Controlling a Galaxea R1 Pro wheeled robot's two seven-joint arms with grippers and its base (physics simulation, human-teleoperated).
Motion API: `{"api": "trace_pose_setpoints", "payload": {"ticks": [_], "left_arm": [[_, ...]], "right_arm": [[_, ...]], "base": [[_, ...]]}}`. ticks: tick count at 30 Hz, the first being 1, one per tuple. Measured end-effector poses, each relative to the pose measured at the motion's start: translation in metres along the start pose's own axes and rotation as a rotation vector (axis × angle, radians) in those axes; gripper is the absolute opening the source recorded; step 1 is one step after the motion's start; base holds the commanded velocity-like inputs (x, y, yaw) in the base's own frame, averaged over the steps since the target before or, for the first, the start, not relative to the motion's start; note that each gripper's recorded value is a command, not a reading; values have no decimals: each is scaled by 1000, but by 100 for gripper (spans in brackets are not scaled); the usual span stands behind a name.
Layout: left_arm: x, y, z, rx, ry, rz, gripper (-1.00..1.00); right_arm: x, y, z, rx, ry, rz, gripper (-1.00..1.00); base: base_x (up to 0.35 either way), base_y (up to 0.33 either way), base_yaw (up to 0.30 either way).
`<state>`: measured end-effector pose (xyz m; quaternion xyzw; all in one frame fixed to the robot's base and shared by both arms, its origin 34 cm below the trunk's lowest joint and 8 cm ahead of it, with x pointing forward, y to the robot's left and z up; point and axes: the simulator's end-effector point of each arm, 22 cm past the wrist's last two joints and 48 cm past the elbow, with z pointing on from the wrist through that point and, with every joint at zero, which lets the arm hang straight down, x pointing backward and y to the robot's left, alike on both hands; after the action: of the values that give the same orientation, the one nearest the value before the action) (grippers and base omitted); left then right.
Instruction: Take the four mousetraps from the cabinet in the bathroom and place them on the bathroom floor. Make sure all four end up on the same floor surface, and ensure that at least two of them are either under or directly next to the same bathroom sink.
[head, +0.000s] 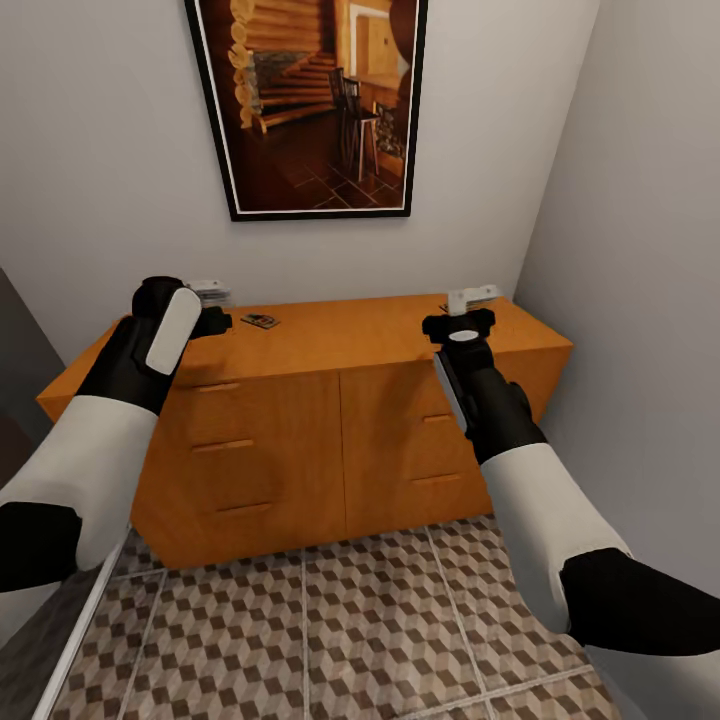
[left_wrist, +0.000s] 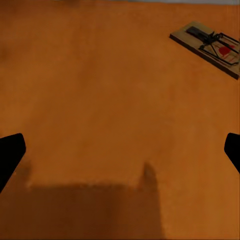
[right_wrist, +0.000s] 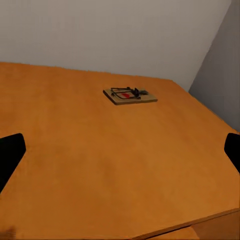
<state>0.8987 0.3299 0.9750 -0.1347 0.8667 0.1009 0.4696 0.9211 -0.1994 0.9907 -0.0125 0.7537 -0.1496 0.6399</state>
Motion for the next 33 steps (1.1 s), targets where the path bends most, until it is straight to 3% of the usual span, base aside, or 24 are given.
{"api": "trace_pose_setpoints", "payload": {"ticks": [4,17,25,33], "left_arm": [[-10,0,-4,-3,-18,0,100],[-14,-32,-19,62,-44,5,100],[-3,-64,-27,180,-54,7,100],[8,-84,-27,247,-26,13,100]], "right_arm": [[-9,8,-4,-28,-16,28,100],[-2,34,-10,-123,24,-2,100],[3,45,-12,-187,53,80,100],[5,48,-13,-196,61,93,100]], "base": [[0,0,0],[0,0,0],[24,-15,0],[211,-128,0]]}}
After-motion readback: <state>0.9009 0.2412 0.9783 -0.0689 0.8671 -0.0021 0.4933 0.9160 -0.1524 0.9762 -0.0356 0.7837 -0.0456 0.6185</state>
